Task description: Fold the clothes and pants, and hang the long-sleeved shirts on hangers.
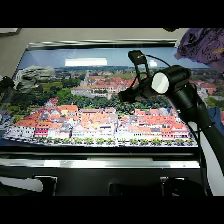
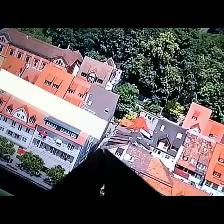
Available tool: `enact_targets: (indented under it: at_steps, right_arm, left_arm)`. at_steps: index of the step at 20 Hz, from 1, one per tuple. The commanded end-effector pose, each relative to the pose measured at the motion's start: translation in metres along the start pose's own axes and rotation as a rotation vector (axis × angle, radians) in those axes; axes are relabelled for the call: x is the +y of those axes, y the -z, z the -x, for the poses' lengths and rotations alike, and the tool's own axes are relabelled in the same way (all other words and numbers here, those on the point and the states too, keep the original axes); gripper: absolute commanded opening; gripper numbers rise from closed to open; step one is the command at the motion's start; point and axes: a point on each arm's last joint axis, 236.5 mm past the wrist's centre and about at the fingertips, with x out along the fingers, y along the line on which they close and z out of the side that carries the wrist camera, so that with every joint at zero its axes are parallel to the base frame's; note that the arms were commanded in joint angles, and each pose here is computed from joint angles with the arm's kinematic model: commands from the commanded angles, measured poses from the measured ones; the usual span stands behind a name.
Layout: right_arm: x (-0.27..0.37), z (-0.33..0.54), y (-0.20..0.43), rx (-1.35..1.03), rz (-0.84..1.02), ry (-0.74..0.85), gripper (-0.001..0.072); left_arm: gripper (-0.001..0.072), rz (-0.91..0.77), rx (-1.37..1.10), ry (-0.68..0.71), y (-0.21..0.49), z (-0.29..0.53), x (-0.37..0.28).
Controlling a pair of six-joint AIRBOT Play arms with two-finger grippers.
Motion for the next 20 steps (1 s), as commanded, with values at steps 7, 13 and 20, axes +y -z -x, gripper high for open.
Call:
enact_targets:
  at_steps: [7, 13, 20]
  right_arm:
    - [0.001, 0.0, 0.0, -0.001, 0.0, -0.001, 0.0034]
    - [0.001, 0.0, 0.0, -0.001, 0.0, -0.001, 0.0034]
    - [0.001, 0.0, 0.0, -0.001, 0.0, -0.001, 0.0034]
  left_arm:
    - [0.072, -0.17, -0.07, 0.073, -0.002, -0.113, -0.064]
    - [0.0493, -0.178, 0.037, 0.043, 0.037, -0.131, -0.055]
    - [0.0018, -0.141, 0.045, 0.101, -0.022, -0.031, -0.102]
